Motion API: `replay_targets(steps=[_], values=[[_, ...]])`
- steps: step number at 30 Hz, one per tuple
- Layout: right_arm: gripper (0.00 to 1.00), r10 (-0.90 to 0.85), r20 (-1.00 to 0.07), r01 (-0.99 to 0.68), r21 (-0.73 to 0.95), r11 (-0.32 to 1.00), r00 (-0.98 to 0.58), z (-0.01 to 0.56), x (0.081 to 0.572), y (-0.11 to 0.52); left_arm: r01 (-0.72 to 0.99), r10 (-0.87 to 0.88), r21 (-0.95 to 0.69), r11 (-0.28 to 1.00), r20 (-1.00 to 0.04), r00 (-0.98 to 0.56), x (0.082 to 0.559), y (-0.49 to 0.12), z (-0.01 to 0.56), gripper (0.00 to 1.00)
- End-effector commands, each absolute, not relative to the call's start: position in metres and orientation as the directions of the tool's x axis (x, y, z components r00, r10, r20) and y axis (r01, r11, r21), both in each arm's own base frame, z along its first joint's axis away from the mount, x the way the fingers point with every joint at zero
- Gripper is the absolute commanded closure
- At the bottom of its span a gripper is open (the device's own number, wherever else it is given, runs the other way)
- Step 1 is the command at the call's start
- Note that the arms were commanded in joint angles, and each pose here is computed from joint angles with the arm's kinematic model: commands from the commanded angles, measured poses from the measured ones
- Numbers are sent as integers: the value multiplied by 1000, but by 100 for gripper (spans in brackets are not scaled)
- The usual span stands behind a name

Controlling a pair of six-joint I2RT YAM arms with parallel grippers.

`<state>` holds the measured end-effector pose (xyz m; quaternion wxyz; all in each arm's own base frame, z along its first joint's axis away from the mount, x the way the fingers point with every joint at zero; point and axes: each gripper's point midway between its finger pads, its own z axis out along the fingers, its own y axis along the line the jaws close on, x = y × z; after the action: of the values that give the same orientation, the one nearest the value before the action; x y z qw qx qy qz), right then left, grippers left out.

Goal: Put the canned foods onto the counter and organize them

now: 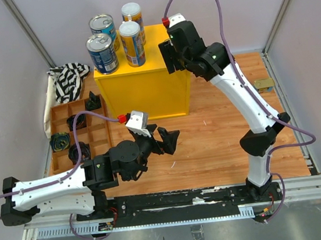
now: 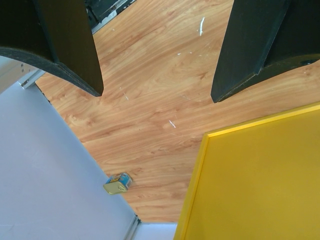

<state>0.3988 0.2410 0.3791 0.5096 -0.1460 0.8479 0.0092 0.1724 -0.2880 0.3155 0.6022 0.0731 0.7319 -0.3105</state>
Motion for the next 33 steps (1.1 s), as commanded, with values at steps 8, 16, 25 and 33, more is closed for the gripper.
replay_targets(steps=[8,16,25,33], values=[[29,-244,-885,-157,-197,968,-397,399,399,194,464,-314,-411,785,-909,-273,172,-293,327,6],[29,-233,-890,-144,-191,971,-391,402,406,184,459,-310,-407,790,-911,-273,173,-294,326,6],[33,-262,-901,-227,-191,955,-345,405,419,195,458,-301,-396,796,-915,-269,174,-295,325,6],[40,-338,-901,-335,-241,911,-271,404,429,210,448,-295,-389,805,-917,-267,175,-292,321,6]])
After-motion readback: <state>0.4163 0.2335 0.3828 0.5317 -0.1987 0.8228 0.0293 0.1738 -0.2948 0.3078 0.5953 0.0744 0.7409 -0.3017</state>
